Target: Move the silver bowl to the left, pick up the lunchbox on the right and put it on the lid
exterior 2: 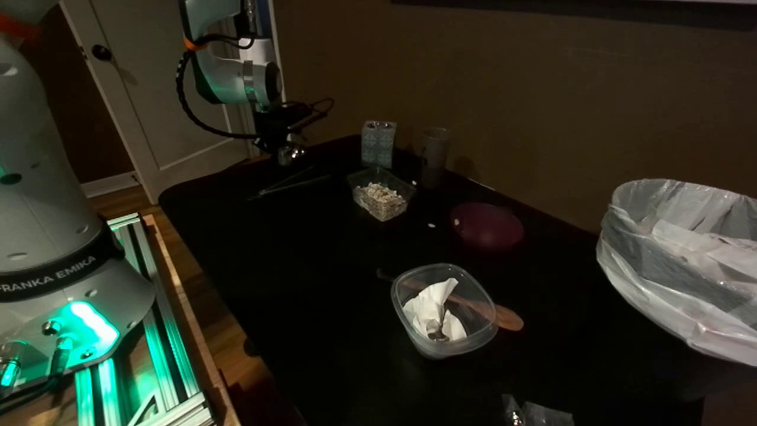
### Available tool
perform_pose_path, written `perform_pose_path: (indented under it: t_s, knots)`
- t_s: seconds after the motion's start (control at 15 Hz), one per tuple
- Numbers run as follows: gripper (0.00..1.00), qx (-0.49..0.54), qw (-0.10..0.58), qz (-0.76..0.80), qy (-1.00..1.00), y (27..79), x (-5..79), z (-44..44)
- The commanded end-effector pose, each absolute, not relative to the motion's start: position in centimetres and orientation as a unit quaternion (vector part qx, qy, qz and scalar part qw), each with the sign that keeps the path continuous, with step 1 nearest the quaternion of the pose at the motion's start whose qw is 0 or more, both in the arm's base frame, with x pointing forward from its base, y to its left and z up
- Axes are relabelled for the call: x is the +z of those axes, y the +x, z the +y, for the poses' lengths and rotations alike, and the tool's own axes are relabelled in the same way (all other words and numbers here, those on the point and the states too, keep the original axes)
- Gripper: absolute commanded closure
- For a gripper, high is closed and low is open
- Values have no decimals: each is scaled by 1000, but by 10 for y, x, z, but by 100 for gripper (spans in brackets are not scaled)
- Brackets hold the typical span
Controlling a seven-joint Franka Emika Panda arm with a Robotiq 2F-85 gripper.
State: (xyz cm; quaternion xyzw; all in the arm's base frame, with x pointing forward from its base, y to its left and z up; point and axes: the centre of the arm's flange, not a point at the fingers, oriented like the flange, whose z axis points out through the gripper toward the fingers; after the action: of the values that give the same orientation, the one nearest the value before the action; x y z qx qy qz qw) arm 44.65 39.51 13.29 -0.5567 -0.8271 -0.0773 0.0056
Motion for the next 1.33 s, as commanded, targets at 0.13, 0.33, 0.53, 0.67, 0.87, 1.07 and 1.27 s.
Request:
perform_pose_path:
  t_s: [0.13,0.33,0.53,0.67,0.87,1.07,1.27]
  knots:
    - [57,-57,12,-851,-522,462,118,408]
    - [34,-46,2,-851,-523,462,132,398]
    - [11,-69,-7,-850,-523,452,166,380]
    - [1,-100,-19,-838,-537,442,195,363]
    - [0,-156,-58,-787,-594,435,236,337]
    - [0,-187,-89,-733,-648,437,262,304]
    - [0,-194,-82,-721,-660,463,268,300]
